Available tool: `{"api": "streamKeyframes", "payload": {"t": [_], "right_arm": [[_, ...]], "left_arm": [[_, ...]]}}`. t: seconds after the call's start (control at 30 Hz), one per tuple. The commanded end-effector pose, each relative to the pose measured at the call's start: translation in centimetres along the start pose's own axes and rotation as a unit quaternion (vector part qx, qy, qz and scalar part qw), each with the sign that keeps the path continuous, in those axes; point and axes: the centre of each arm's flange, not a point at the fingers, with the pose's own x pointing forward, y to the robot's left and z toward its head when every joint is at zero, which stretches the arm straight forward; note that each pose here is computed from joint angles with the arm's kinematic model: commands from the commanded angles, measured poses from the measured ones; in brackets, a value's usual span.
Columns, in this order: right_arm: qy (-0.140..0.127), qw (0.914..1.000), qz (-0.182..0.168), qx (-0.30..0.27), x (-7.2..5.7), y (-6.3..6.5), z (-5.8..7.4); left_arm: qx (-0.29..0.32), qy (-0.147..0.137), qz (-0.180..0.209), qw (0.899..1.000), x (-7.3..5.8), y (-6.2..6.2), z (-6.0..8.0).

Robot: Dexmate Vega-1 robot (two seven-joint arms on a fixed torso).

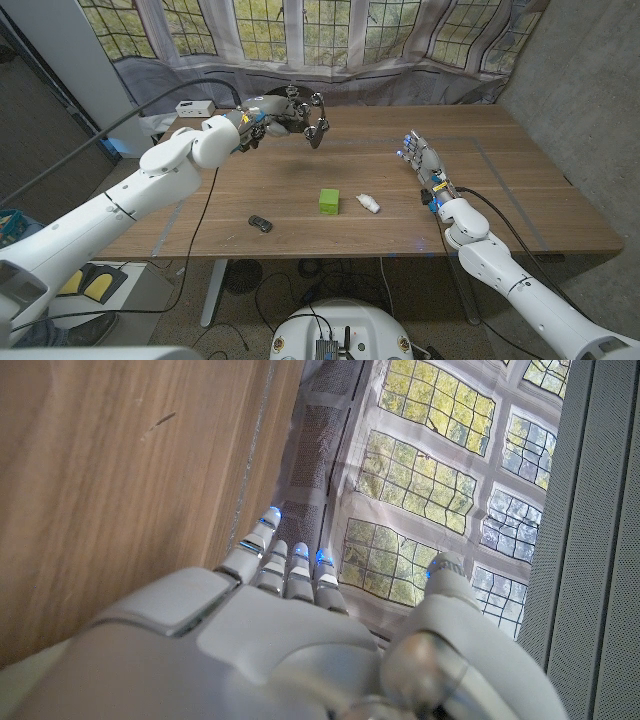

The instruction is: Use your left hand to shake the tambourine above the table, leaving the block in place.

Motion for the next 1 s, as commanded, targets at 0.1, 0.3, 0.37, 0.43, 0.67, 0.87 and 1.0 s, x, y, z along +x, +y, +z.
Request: {"api": "streamKeyframes", "payload": {"t": [0.1, 0.3, 0.37, 0.43, 0.67, 0.87, 1.0], "right_arm": [[0.005, 1.0000, 0.001, 0.001, 0.3, 0.2, -0.2], [0.007, 1.0000, 0.001, 0.002, 0.5, 0.1, -0.5], [0.008, 1.0000, -0.001, 0.005, 0.6, 0.1, -0.5], [0.009, 1.0000, 0.000, 0.003, 0.7, 0.1, -0.6], [0.007, 1.0000, 0.003, 0.005, 1.0, 0.0, -0.8], [0.009, 0.9999, 0.001, 0.006, 1.1, 0.0, -0.9], [0.008, 0.9999, 0.001, 0.006, 1.2, -0.1, -0.9]], "left_arm": [[0.011, -0.001, -0.024, 1.000, 1.0, -1.1, -0.5], [0.022, -0.009, -0.033, 0.999, 1.4, -2.4, -0.9], [0.027, -0.011, -0.036, 0.999, 1.6, -2.8, -1.0], [0.031, -0.013, -0.040, 0.999, 1.8, -3.1, -1.1], [0.033, -0.025, -0.039, 0.998, 2.3, -4.3, -1.0], [0.048, -0.039, -0.034, 0.997, 2.6, -5.0, -0.7], [0.061, -0.049, -0.031, 0.996, 2.6, -5.7, -0.5]]}}
